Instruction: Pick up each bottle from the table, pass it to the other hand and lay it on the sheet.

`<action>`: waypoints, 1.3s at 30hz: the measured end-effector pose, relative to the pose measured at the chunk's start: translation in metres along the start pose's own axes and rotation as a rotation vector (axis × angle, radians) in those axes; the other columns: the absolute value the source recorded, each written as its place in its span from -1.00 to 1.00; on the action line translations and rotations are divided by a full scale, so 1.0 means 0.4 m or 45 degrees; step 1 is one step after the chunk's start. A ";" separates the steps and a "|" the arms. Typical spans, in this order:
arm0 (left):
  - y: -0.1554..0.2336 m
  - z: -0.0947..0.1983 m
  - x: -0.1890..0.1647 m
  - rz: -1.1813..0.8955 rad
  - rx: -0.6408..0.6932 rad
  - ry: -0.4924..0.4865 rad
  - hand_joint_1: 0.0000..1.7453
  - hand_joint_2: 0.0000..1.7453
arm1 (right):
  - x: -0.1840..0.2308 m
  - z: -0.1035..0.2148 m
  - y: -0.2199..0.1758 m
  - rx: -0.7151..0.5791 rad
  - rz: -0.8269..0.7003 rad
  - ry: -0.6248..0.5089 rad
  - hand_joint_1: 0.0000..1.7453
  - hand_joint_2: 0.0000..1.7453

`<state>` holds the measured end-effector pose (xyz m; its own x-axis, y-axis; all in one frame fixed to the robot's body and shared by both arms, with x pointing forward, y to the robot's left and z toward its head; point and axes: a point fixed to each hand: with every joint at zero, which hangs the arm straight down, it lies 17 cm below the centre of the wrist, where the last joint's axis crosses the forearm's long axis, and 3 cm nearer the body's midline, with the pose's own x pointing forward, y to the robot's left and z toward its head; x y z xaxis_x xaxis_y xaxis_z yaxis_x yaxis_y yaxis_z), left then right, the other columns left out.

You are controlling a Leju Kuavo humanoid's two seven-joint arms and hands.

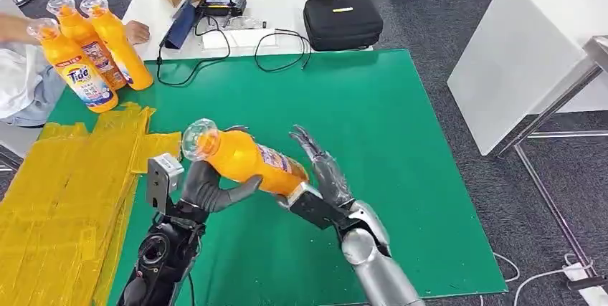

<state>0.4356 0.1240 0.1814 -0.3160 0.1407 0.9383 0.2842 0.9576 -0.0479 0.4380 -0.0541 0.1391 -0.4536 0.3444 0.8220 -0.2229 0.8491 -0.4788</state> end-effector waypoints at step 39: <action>0.613 0.006 -0.196 -2.392 0.139 0.443 1.00 1.00 | 0.214 0.031 -0.335 -0.425 -0.145 -0.278 -1.00 1.00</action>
<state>0.5279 0.3484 0.0954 0.0690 -0.9807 -0.1832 -0.2122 -0.1938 0.9578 0.4184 -0.1433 0.2701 -0.6226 0.1781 0.7620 -0.0064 0.9726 -0.2326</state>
